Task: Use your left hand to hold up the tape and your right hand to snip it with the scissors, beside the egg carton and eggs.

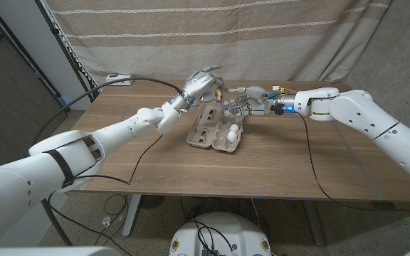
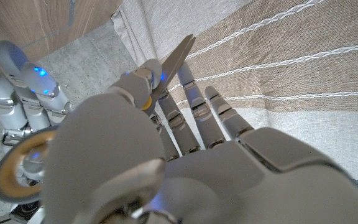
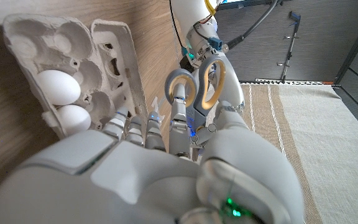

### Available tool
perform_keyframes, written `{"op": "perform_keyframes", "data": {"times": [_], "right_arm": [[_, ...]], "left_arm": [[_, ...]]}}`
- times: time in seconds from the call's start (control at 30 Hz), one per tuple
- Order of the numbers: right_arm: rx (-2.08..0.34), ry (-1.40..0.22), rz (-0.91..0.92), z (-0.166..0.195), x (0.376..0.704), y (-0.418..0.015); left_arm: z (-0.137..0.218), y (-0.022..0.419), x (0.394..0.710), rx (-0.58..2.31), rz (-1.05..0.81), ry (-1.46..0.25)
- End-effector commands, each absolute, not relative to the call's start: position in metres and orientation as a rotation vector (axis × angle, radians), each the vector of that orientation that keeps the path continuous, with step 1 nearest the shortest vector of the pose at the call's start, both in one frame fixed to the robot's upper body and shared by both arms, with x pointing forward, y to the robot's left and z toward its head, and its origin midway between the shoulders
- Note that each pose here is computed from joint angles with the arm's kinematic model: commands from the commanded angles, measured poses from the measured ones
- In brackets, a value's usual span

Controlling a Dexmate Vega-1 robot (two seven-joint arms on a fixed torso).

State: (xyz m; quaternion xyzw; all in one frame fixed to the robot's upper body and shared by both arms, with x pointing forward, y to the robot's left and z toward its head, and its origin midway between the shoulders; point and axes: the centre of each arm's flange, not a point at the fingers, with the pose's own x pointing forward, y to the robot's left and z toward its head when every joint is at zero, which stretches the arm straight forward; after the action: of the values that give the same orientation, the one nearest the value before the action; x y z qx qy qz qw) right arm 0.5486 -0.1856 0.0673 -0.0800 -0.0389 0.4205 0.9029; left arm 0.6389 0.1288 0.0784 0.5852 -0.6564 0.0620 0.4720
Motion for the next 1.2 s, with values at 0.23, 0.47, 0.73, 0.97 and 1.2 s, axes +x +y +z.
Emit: {"op": "perform_keyframes", "data": {"times": [0.23, 0.47, 0.73, 0.97, 1.2], "right_arm": [[-0.124, -0.006, 0.878, 0.0695, 0.5486, -0.1874], [-0.121, -0.007, 0.84, 0.0688, 0.5488, -0.1876], [-0.111, -0.016, 0.842, 0.0678, 0.5482, -0.1871], [-0.142, -0.063, 0.846, 0.0686, 0.5446, -0.1868], [-0.205, -0.128, 0.868, 0.0698, 0.5411, -0.1836]], "left_arm": [[0.0794, 0.1287, 0.6373, 1.467, 0.151, -1.617], [0.0797, 0.1276, 0.6369, 1.468, 0.154, -1.615], [0.0803, 0.1272, 0.636, 1.449, 0.174, -1.611], [0.0789, 0.1272, 0.6348, 1.472, 0.182, -1.597], [0.078, 0.1274, 0.6339, 1.485, 0.187, -1.58]]}}
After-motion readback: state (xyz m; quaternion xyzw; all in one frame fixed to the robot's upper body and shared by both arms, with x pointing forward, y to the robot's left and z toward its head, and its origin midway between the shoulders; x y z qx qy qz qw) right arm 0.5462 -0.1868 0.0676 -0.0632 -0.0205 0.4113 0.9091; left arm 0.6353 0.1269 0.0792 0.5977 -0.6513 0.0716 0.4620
